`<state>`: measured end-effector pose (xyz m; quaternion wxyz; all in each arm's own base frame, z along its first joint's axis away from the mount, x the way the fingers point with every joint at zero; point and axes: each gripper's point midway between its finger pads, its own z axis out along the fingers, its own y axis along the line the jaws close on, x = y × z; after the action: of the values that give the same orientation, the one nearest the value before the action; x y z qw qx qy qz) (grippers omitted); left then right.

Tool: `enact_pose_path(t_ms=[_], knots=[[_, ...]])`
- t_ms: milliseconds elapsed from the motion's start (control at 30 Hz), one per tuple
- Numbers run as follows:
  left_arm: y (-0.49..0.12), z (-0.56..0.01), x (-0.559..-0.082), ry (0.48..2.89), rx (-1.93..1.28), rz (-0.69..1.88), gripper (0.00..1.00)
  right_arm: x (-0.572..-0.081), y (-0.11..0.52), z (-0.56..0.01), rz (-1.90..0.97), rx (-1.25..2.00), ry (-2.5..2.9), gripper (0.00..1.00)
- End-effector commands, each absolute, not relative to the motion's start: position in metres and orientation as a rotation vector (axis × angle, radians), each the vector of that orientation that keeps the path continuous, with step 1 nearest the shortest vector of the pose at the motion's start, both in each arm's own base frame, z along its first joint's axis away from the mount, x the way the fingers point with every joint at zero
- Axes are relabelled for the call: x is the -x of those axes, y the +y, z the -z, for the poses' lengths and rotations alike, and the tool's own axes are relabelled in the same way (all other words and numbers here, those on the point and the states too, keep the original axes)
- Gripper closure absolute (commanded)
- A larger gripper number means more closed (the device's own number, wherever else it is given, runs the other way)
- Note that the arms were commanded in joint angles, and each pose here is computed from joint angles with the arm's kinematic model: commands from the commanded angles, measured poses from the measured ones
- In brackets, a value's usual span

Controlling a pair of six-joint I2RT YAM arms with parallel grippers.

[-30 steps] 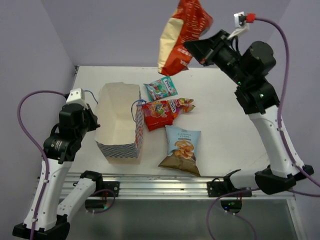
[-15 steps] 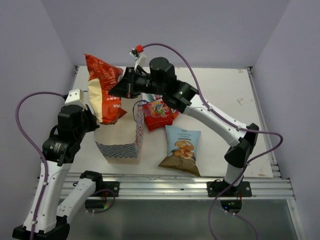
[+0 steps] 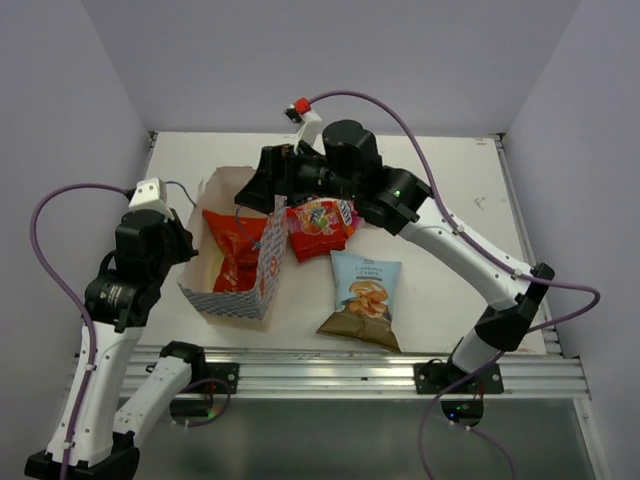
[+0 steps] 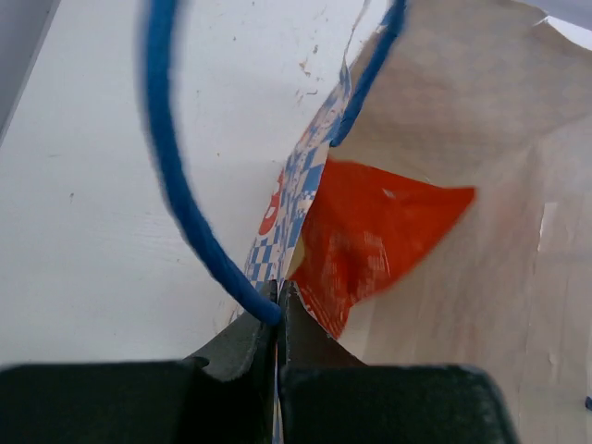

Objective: Place the snacks into the paper bag

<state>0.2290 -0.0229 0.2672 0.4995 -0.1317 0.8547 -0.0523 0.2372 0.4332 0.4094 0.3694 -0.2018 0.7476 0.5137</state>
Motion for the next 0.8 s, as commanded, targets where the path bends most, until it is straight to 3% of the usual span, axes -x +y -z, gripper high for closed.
enact_pose_path(t_ms=[0,133,267,433,700,767], knots=[[-0.025,-0.276,-0.236,2.025,0.299,0.135,1.0,-0.237,0.384,-0.45,-1.12,0.499,1.833,0.02],[-0.024,-0.276,-0.236,2.023,0.303,0.132,1.0,-0.241,0.305,-0.39,-0.754,0.372,1.98,0.01],[-0.024,-0.275,-0.235,2.031,0.294,0.133,1.0,-0.224,0.227,-0.282,-0.41,0.261,2.199,0.01],[-0.025,-0.275,-0.235,2.039,0.273,0.129,1.0,-0.193,0.197,-0.169,-0.26,0.287,2.432,0.01],[-0.025,-0.276,-0.229,2.043,0.267,0.131,1.0,-0.167,0.19,-0.079,-0.14,0.376,2.663,0.02],[-0.023,-0.278,-0.226,2.034,0.271,0.129,1.0,-0.155,0.183,-0.056,-0.104,0.393,2.733,0.14]])
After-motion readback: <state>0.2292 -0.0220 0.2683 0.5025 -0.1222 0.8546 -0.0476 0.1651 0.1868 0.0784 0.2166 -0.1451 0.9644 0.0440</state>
